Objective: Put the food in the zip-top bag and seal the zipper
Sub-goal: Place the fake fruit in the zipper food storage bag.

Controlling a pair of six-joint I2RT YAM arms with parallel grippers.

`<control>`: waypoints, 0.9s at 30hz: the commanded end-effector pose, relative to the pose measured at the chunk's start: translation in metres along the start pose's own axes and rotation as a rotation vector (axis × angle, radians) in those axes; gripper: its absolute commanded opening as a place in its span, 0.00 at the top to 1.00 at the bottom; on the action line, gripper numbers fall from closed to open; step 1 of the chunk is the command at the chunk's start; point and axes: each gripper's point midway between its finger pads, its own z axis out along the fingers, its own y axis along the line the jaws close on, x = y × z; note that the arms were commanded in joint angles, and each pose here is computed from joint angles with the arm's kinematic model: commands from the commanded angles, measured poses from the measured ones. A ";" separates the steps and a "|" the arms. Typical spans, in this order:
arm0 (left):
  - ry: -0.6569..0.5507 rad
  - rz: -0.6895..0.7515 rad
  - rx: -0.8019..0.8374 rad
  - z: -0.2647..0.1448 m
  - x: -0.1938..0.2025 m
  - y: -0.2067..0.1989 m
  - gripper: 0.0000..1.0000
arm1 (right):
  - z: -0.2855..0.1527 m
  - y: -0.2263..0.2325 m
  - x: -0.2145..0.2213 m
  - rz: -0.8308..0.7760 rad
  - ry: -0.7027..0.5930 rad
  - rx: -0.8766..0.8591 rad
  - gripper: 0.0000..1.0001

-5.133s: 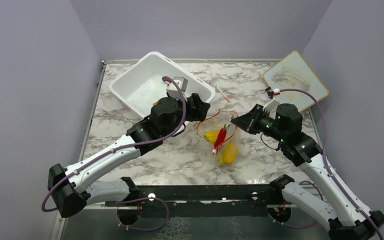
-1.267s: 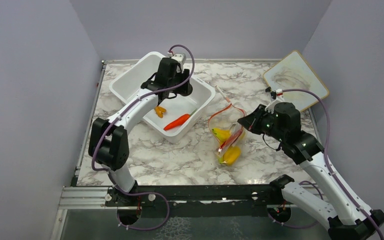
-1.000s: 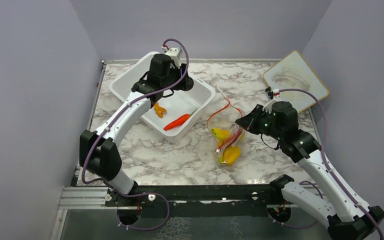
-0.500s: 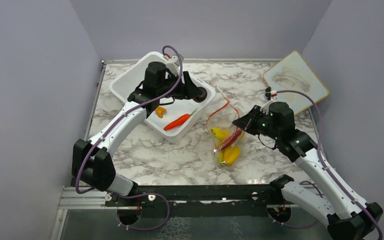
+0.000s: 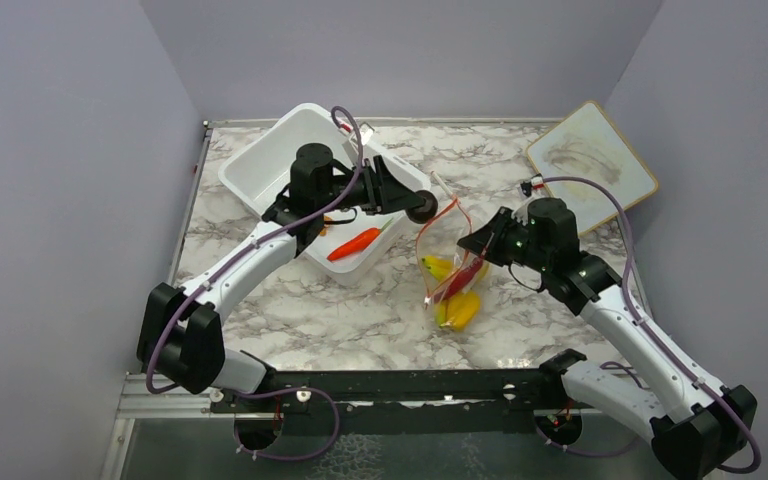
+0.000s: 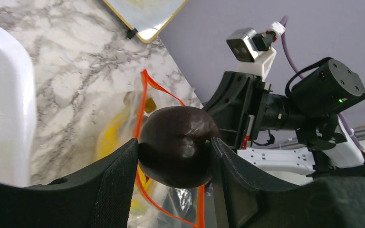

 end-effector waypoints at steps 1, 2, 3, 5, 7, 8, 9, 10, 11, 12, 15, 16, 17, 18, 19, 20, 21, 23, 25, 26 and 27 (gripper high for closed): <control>0.050 0.005 0.122 0.006 0.019 -0.030 0.63 | 0.002 0.020 -0.010 -0.002 -0.008 -0.069 0.99; 0.063 0.006 0.131 0.009 0.024 -0.033 0.63 | 0.003 0.020 -0.010 -0.005 -0.008 -0.069 0.99; 0.075 0.009 0.138 0.012 0.028 -0.036 0.63 | 0.003 0.021 -0.011 -0.007 -0.008 -0.070 0.99; 0.095 0.017 0.150 0.018 0.036 -0.039 0.63 | 0.003 0.022 -0.013 -0.009 -0.015 -0.073 0.99; 0.100 0.021 0.142 0.022 0.042 -0.038 0.63 | 0.002 0.023 -0.014 -0.010 -0.021 -0.075 0.99; 0.100 0.021 0.133 0.023 0.045 -0.036 0.63 | 0.001 0.023 -0.014 -0.013 -0.023 -0.077 0.99; 0.100 0.025 0.126 0.025 0.048 -0.034 0.62 | 0.001 0.023 -0.014 -0.013 -0.025 -0.077 0.99; 0.107 0.026 0.121 0.026 0.052 -0.032 0.61 | 0.000 0.023 -0.014 -0.014 -0.026 -0.078 0.99; 0.113 0.020 0.113 0.028 0.055 -0.028 0.60 | 0.000 0.023 -0.014 -0.017 -0.027 -0.079 0.99; 0.119 0.011 0.105 0.029 0.058 -0.025 0.59 | -0.001 0.023 -0.014 -0.021 -0.029 -0.080 0.99; 0.137 -0.008 0.089 0.032 0.067 -0.018 0.53 | -0.003 0.022 -0.014 -0.028 -0.029 -0.075 0.99; 0.138 -0.009 0.084 0.032 0.068 -0.016 0.51 | -0.004 0.022 -0.014 -0.029 -0.031 -0.072 0.99; 0.138 -0.008 0.075 0.032 0.068 -0.014 0.48 | -0.006 0.023 -0.015 -0.028 -0.036 -0.074 0.99; 0.136 -0.003 0.060 0.033 0.067 -0.013 0.46 | -0.006 0.022 -0.014 -0.028 -0.036 -0.073 0.99; 0.129 0.010 0.042 0.033 0.065 -0.010 0.44 | -0.007 0.022 -0.014 -0.027 -0.040 -0.073 0.99; 0.122 0.022 0.027 0.033 0.062 -0.010 0.42 | -0.008 0.021 -0.014 -0.026 -0.042 -0.073 0.99; 0.118 0.030 0.012 0.034 0.061 -0.008 0.41 | -0.009 0.020 -0.013 -0.027 -0.043 -0.073 0.99; 0.112 0.042 -0.005 0.034 0.058 -0.006 0.39 | -0.010 0.019 -0.013 -0.029 -0.043 -0.071 0.99; 0.111 0.046 -0.006 0.035 0.057 -0.006 0.38 | -0.010 0.020 -0.012 -0.032 -0.042 -0.073 0.99; 0.112 0.047 -0.008 0.035 0.058 -0.005 0.37 | -0.011 0.020 -0.012 -0.033 -0.041 -0.072 0.99; 0.115 0.050 -0.009 0.035 0.058 -0.004 0.36 | -0.011 0.020 -0.012 -0.033 -0.041 -0.074 0.99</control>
